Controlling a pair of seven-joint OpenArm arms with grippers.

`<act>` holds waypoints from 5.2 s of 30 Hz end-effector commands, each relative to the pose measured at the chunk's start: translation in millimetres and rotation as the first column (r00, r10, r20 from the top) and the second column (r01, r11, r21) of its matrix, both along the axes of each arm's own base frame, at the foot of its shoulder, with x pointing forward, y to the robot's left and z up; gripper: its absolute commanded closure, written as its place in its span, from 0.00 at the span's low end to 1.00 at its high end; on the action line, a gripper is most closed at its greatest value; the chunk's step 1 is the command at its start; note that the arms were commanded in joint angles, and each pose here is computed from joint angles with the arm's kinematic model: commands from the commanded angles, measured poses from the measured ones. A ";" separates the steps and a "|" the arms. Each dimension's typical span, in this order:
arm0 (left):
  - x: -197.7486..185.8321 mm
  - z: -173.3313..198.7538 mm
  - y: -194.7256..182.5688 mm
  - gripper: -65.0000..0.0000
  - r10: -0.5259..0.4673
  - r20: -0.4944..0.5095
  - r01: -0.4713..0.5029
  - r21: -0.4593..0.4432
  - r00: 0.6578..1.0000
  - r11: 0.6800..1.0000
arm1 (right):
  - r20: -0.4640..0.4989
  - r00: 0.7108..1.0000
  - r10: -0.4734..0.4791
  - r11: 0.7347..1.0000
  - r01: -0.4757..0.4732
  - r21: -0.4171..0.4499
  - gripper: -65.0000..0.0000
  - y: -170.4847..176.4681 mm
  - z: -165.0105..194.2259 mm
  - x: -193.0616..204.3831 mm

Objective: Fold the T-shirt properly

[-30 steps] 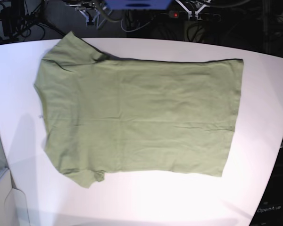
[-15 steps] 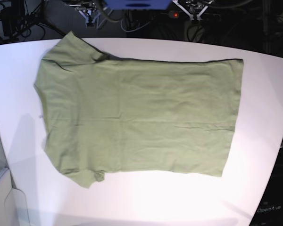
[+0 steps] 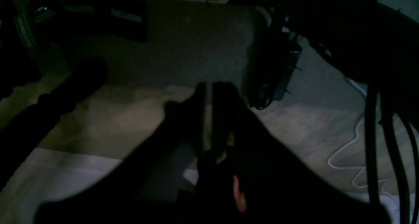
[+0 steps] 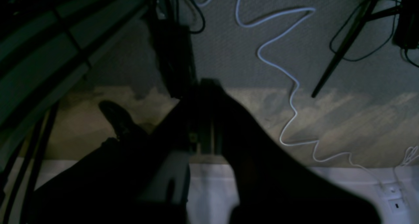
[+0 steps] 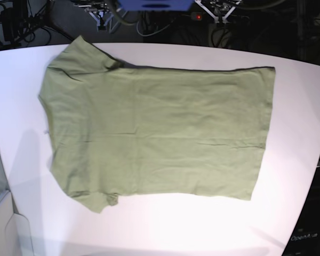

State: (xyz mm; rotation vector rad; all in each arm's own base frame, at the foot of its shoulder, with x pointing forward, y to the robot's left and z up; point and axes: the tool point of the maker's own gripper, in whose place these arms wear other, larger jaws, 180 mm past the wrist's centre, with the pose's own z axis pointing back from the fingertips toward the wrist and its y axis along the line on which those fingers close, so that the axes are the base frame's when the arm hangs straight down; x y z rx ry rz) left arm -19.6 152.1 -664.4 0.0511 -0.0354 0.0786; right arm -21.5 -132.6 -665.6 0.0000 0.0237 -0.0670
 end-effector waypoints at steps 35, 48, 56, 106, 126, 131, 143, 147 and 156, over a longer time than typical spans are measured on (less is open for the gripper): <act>-3.8 0.0 -1.5 0.85 -0.063 -0.012 0.063 -0.003 0.998 0.998 | -0.010 1.000 0.000 1.000 0.000 -0.015 0.75 -4.3 0.1 -1.9; -3.5 0.0 -1.5 0.17 -0.062 -0.011 0.062 -0.003 0.998 0.998 | -0.007 1.000 -0.001 1.000 0.001 -0.016 0.14 -4.4 0.1 -2.9; -3.0 0.1 -1.1 1.00 -0.044 -0.007 0.044 -0.002 0.999 0.999 | -0.004 1.000 -0.006 1.000 0.006 -0.018 0.69 -4.8 0.2 -2.8; -2.6 0.5 7.9 0.97 -0.046 -0.010 0.046 0.019 0.999 0.999 | 0.009 0.998 -0.068 0.997 0.068 -0.034 0.99 -15.8 0.3 4.3; 15.5 -0.2 4.1 0.97 -0.048 0.013 0.048 0.016 0.999 0.999 | 0.009 0.998 -0.068 0.997 0.068 -0.033 0.99 -15.5 0.3 4.3; 11.4 -0.2 3.1 0.97 -0.050 0.007 0.049 0.014 0.999 0.999 | 0.009 0.998 -0.068 0.997 0.068 -0.033 0.99 -15.5 0.3 4.3; -3.4 0.0 1.1 0.97 -0.052 -0.015 0.052 0.006 0.999 0.999 | 0.009 0.998 -0.068 0.997 0.068 -0.033 0.99 -15.5 0.3 4.3; -6.2 0.1 1.2 0.97 -0.051 -0.018 0.051 0.006 0.999 0.999 | 0.009 0.997 -0.073 0.997 0.073 -0.030 0.99 -13.5 0.2 4.3; -7.1 0.3 4.4 0.97 -0.067 -0.021 0.067 0.008 0.998 0.998 | 0.010 0.997 -0.076 0.997 0.077 -0.010 0.99 -0.3 -0.2 5.2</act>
